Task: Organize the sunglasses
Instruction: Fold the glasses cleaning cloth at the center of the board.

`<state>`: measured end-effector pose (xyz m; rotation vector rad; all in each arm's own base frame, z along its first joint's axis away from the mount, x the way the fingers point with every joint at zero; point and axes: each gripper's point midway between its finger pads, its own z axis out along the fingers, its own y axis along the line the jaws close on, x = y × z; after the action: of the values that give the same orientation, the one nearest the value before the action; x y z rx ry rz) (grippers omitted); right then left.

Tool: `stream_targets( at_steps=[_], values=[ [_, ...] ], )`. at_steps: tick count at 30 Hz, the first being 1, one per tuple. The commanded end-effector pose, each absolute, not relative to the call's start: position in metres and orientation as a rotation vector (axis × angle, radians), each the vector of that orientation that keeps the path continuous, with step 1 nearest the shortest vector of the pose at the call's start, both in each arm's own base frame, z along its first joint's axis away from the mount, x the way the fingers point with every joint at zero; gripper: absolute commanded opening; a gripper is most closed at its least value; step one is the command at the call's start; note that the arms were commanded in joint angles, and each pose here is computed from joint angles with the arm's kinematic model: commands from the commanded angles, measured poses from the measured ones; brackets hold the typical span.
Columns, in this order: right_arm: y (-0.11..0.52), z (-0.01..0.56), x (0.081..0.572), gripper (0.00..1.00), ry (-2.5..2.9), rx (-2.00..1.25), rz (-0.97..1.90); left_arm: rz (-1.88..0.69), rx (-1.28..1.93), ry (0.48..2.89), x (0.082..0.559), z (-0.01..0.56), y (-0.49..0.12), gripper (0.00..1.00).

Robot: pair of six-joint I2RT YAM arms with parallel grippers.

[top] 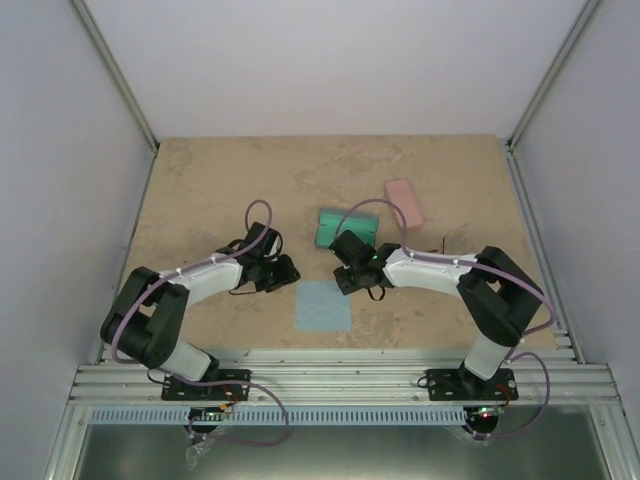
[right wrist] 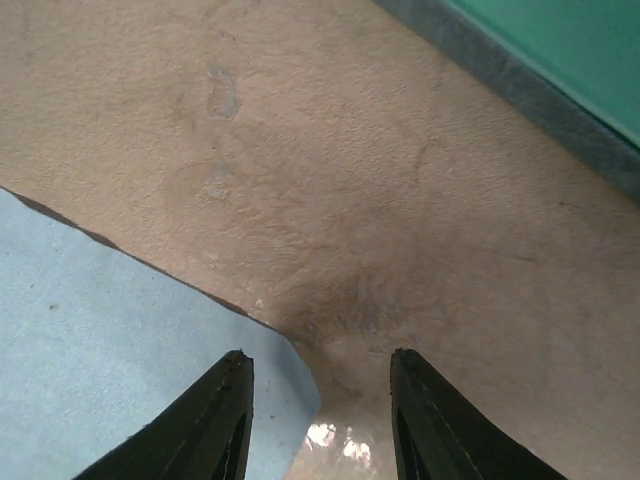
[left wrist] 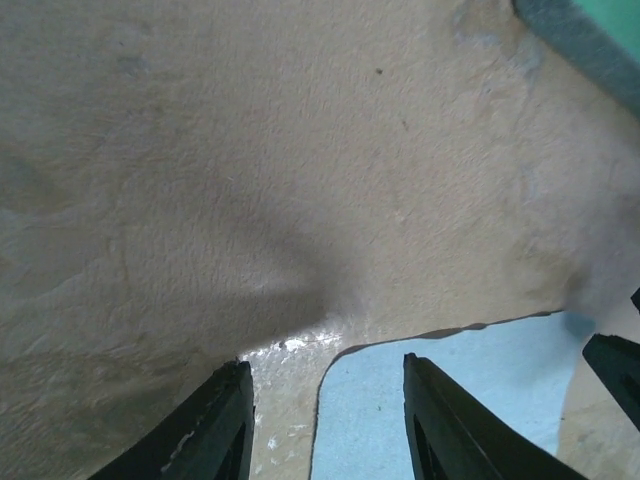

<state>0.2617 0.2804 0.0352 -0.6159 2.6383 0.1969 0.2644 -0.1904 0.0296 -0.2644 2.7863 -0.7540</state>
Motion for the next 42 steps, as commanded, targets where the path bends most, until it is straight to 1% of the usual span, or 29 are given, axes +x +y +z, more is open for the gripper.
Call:
stream_targets(
  at_steps=[1, 4, 8, 13, 16, 20, 24, 28, 33, 34, 42],
  values=[
    [0.288, 0.030, 0.267, 0.39, 2.637, -0.616, 0.217, -0.692, -0.173, 2.850, 0.258, 0.023, -0.194, 0.43],
    [0.285, 0.025, 0.265, 0.36, 2.649, -0.620, 0.207, -0.701, -0.140, 2.874, 0.255, 0.018, -0.201, 0.42],
    [0.281, 0.020, 0.261, 0.33, 2.663, -0.635, 0.197, -0.715, -0.096, 2.909, 0.249, 0.012, -0.210, 0.38],
    [0.280, 0.016, 0.252, 0.34, 2.685, -0.664, 0.217, -0.644, -0.083, 2.935, 0.248, 0.008, -0.206, 0.31],
    [0.281, 0.014, 0.249, 0.34, 2.699, -0.679, 0.238, -0.638, -0.070, 2.945, 0.245, 0.006, -0.207, 0.28],
    [0.281, 0.010, 0.248, 0.33, 2.706, -0.683, 0.239, -0.573, -0.084, 2.954, 0.245, 0.002, -0.201, 0.27],
    [0.281, 0.008, 0.248, 0.22, 2.710, -0.682, 0.236, -0.581, -0.074, 2.954, 0.245, 0.002, -0.204, 0.24],
    [0.283, 0.011, 0.249, 0.11, 2.700, -0.678, 0.243, -0.590, -0.058, 2.954, 0.243, 0.002, -0.206, 0.15],
    [0.284, 0.014, 0.252, 0.01, 2.686, -0.672, 0.247, -0.599, -0.050, 2.946, 0.244, 0.003, -0.208, 0.03],
    [0.285, 0.015, 0.253, 0.01, 2.682, -0.670, 0.247, -0.605, -0.046, 2.941, 0.245, 0.004, -0.209, 0.00],
    [0.287, 0.030, 0.267, 0.00, 2.631, -0.625, 0.272, -0.600, -0.066, 2.862, 0.261, 0.020, -0.211, 0.00]
  ],
)
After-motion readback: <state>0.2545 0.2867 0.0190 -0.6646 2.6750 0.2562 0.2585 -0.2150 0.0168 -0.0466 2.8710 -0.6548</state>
